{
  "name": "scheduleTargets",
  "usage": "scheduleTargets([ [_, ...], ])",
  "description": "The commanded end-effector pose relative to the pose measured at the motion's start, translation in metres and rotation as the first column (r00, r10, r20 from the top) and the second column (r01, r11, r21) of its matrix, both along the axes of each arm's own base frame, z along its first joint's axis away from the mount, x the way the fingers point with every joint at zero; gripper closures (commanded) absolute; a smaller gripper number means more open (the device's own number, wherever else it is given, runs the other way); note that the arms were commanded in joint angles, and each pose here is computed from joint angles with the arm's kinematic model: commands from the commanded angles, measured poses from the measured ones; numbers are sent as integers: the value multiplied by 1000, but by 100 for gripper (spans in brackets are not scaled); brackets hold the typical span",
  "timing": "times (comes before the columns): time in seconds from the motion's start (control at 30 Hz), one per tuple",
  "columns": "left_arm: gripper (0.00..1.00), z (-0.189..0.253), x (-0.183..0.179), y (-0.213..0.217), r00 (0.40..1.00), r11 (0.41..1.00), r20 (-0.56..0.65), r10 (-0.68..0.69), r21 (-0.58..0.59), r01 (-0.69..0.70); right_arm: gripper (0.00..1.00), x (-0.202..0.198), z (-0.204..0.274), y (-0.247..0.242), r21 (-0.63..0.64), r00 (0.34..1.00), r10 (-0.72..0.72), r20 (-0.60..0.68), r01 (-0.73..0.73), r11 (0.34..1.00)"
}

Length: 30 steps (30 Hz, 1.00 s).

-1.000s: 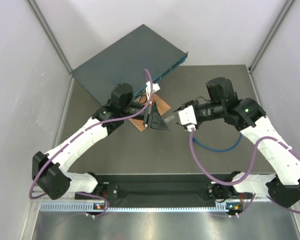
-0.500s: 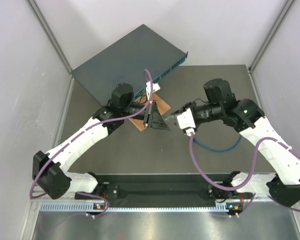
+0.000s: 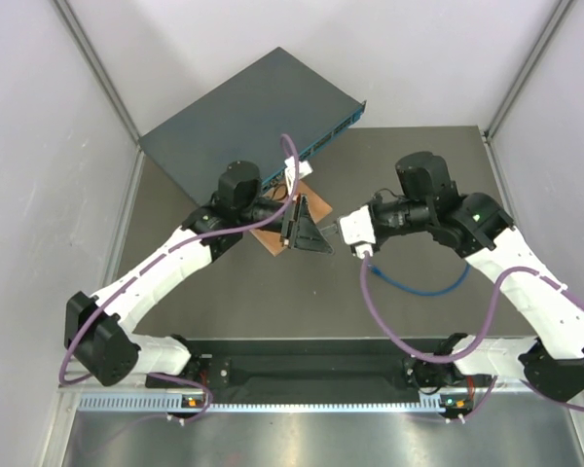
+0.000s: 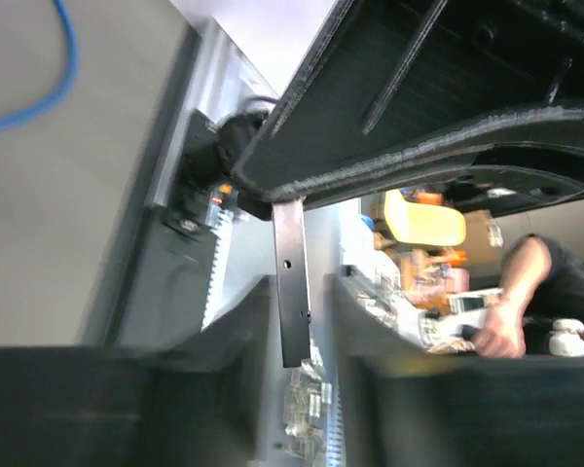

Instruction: Insert the plug into the switch port

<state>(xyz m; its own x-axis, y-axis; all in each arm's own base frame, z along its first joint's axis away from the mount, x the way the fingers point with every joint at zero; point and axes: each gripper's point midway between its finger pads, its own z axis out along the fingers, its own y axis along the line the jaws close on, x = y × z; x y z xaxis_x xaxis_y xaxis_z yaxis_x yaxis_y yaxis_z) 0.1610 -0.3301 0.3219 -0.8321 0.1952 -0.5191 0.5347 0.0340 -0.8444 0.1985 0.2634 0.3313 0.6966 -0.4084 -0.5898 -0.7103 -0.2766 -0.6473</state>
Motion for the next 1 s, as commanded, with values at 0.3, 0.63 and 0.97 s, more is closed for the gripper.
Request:
scheduleTargets([
  [0.3, 31, 123, 133, 79, 706, 827, 430, 562, -263, -497, 100, 42, -3, 14, 87, 750, -464, -471, 563, 822],
  [0.63, 30, 77, 196, 166, 261, 439, 636, 726, -137, -888, 100, 78, -15, 40, 30, 389, -661, -641, 874, 485],
  [0.97, 29, 38, 207, 164, 326, 418, 600, 731, -17, -908, 100, 112, 0, 60, 95, 295, -661, -690, 942, 322],
])
